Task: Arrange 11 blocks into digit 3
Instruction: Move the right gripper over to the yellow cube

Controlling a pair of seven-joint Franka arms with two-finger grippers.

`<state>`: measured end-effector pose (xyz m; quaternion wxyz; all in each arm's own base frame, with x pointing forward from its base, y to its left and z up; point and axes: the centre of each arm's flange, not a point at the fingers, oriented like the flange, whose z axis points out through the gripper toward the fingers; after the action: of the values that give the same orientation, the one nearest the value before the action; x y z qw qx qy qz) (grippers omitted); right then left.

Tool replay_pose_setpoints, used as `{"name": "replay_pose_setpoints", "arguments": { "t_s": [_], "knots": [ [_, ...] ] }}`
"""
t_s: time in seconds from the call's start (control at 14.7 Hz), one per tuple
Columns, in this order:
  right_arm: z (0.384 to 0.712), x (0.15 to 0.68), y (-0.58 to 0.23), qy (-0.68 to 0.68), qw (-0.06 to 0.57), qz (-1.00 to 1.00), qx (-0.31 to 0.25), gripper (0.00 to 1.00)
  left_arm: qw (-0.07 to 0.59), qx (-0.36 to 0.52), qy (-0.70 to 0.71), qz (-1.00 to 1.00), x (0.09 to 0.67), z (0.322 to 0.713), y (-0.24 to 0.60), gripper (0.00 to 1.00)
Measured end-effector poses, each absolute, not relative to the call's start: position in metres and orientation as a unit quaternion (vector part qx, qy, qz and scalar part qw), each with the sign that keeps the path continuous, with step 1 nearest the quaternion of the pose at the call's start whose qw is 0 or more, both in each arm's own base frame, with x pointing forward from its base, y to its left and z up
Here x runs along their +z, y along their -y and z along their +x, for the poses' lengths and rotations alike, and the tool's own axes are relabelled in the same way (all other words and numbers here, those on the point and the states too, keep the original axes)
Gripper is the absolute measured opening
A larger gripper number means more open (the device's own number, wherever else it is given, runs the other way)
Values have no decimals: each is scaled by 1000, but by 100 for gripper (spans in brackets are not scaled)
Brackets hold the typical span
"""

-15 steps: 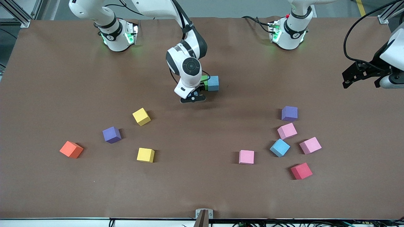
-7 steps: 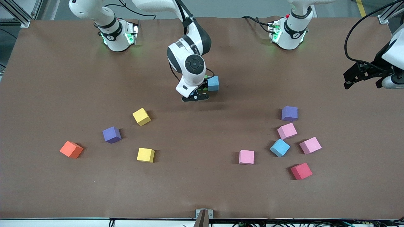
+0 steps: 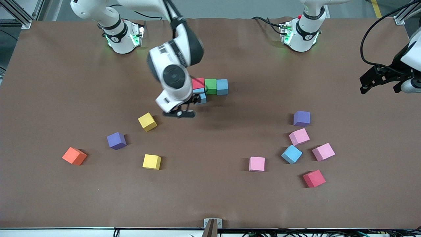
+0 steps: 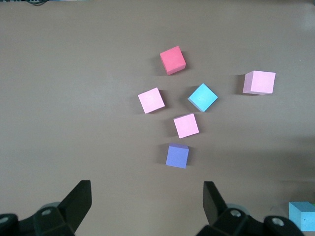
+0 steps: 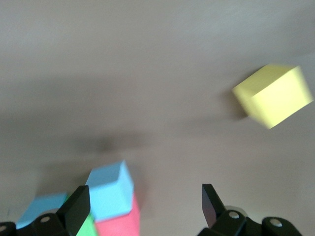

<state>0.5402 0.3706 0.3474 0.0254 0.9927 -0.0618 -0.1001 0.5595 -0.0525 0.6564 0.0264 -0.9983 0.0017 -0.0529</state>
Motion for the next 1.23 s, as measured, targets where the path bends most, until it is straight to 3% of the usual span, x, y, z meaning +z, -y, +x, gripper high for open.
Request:
{"name": "replay_pose_setpoints", "arguments": {
  "t_s": [0.27, 0.55, 0.82, 1.23],
  "knots": [
    [606, 357, -262, 107, 21, 991, -79, 100, 26, -53, -1, -998, 657, 560, 52, 100],
    [632, 356, -194, 129, 22, 988, -79, 100, 26, -58, -3, -998, 660, 559, 54, 100],
    [634, 340, -164, 29, 13, 994, -101, 100, 26, -59, -4, -998, 661, 559, 55, 100],
    [604, 292, -182, -157, -16, 975, -157, 100, 26, -59, -2, -998, 661, 559, 53, 100]
  ]
}}
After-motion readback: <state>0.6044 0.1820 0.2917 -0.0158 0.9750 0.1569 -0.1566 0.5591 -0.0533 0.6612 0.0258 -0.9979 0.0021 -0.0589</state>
